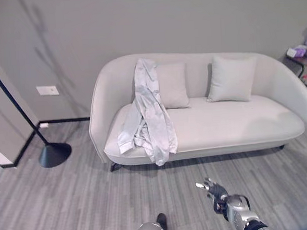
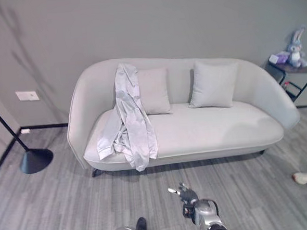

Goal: Hang the clothes on the sofa on the clothes rack.

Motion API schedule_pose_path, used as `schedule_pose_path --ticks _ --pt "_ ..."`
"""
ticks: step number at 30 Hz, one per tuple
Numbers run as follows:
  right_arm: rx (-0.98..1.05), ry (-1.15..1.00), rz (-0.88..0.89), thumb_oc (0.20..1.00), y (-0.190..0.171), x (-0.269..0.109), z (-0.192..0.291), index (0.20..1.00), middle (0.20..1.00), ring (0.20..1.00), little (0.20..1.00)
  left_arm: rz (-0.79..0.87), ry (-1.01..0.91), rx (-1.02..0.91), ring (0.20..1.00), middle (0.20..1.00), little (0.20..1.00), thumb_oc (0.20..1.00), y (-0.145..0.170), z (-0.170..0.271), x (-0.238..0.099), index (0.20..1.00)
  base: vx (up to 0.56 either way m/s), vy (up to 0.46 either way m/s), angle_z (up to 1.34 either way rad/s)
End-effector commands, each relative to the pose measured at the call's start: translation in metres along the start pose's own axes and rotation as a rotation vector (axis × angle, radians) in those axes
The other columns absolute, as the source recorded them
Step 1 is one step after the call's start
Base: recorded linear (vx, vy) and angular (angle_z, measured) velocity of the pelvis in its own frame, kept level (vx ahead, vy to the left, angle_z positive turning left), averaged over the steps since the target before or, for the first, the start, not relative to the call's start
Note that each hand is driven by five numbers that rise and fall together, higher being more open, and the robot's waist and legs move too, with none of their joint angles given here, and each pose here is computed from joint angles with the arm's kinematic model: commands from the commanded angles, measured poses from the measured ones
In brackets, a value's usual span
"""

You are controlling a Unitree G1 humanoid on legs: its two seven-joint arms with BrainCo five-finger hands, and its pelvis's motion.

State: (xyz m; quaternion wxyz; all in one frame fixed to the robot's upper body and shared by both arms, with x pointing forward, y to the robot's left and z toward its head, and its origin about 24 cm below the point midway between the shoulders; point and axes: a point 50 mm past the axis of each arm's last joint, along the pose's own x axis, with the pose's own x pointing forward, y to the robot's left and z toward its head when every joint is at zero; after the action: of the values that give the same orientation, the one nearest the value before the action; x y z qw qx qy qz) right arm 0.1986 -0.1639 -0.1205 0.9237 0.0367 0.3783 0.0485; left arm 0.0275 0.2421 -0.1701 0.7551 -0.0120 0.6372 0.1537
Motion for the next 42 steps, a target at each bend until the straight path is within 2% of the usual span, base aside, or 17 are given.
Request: schedule_pose_path --ticks 1,6,10,12,15,17,18,22,25,28,33,35,37,40,42 --pt "-0.074 0.0 0.035 1.0 -0.001 -0.003 -0.003 1.0 1.0 1.0 1.0 -0.023 0.024 0.102 1.0 1.0 1.0 1.0 -0.012 -0.003 0.0 1.0 0.94 0.481 0.33" --pt "-0.212 0.031 0.053 1.0 -0.003 0.004 0.009 1.0 1.0 1.0 1.0 -0.016 -0.061 0.252 1.0 1.0 1.0 1.0 -0.011 0.027 0.002 1.0 0.6 0.422 0.09" --pt "-0.258 0.036 -0.002 1.0 -0.01 0.01 0.021 1.0 1.0 1.0 1.0 0.015 -0.102 0.256 1.0 1.0 1.0 1.0 -0.006 0.045 0.001 1.0 0.27 0.016 0.54" --pt "-0.388 0.053 -0.06 1.0 -0.025 0.008 0.027 1.0 1.0 1.0 1.0 0.011 -0.21 0.332 1.0 1.0 1.0 1.0 -0.013 0.079 -0.001 1.0 0.25 -0.164 1.33" --pt "-0.406 0.076 -0.13 1.0 -0.033 0.008 0.026 1.0 1.0 1.0 1.0 0.026 -0.286 0.251 1.0 1.0 1.0 1.0 -0.02 0.101 -0.004 1.0 0.02 -0.237 2.06" --pt "-0.458 0.073 -0.135 1.0 -0.036 0.007 0.027 1.0 1.0 1.0 1.0 0.025 -0.289 0.242 1.0 1.0 1.0 1.0 -0.02 0.099 -0.004 1.0 0.07 -0.211 0.47" --pt "-0.597 0.012 -0.228 1.0 -0.063 0.0 0.05 1.0 1.0 1.0 1.0 0.005 -0.265 0.21 1.0 1.0 1.0 1.0 -0.023 0.081 -0.002 1.0 0.06 -0.195 0.67" --pt "-0.649 0.021 -0.308 1.0 -0.08 -0.002 0.06 1.0 1.0 1.0 1.0 -0.001 -0.218 0.175 1.0 1.0 1.0 1.0 -0.025 0.067 0.0 1.0 0.02 -0.137 0.49" --pt "-0.79 0.016 -0.387 1.0 -0.093 -0.004 0.082 1.0 1.0 1.0 1.0 0.029 -0.086 0.058 1.0 1.0 1.0 1.0 -0.019 0.03 0.002 1.0 0.03 -0.114 0.26" --pt "-0.79 0.008 -0.479 1.0 -0.113 -0.011 0.092 1.0 1.0 1.0 1.0 0.007 -0.064 0.014 1.0 1.0 1.0 1.0 -0.028 0.02 0.002 1.0 0.06 -0.075 -0.25" --pt "-0.87 0.023 -0.523 1.0 -0.12 -0.014 0.098 1.0 1.0 1.0 1.0 0.0 -0.111 0.034 1.0 1.0 1.0 1.0 -0.032 0.031 0.001 1.0 0.03 -0.027 0.06" --pt "-0.851 0.023 -0.554 1.0 -0.123 -0.014 0.102 1.0 1.0 1.0 1.0 -0.005 -0.134 0.049 1.0 1.0 1.0 1.0 -0.035 0.036 0.001 1.0 -0.01 -0.003 0.16" --pt "-0.724 0.045 -0.653 1.0 -0.132 -0.016 0.11 1.0 1.0 1.0 1.0 -0.02 -0.159 0.071 1.0 1.0 1.0 1.0 -0.044 0.044 0.0 1.0 0.05 0.048 0.17" --pt "-0.638 0.068 -0.765 1.0 -0.136 -0.018 0.12 1.0 1.0 1.0 1.0 -0.03 -0.236 0.099 1.0 1.0 1.0 1.0 -0.053 0.067 -0.002 1.0 0.07 0.123 0.24" --pt "-0.637 0.064 -0.766 1.0 -0.136 -0.018 0.122 1.0 1.0 1.0 1.0 -0.03 -0.239 0.097 1.0 1.0 1.0 1.0 -0.054 0.069 -0.003 1.0 0.08 0.08 0.36"
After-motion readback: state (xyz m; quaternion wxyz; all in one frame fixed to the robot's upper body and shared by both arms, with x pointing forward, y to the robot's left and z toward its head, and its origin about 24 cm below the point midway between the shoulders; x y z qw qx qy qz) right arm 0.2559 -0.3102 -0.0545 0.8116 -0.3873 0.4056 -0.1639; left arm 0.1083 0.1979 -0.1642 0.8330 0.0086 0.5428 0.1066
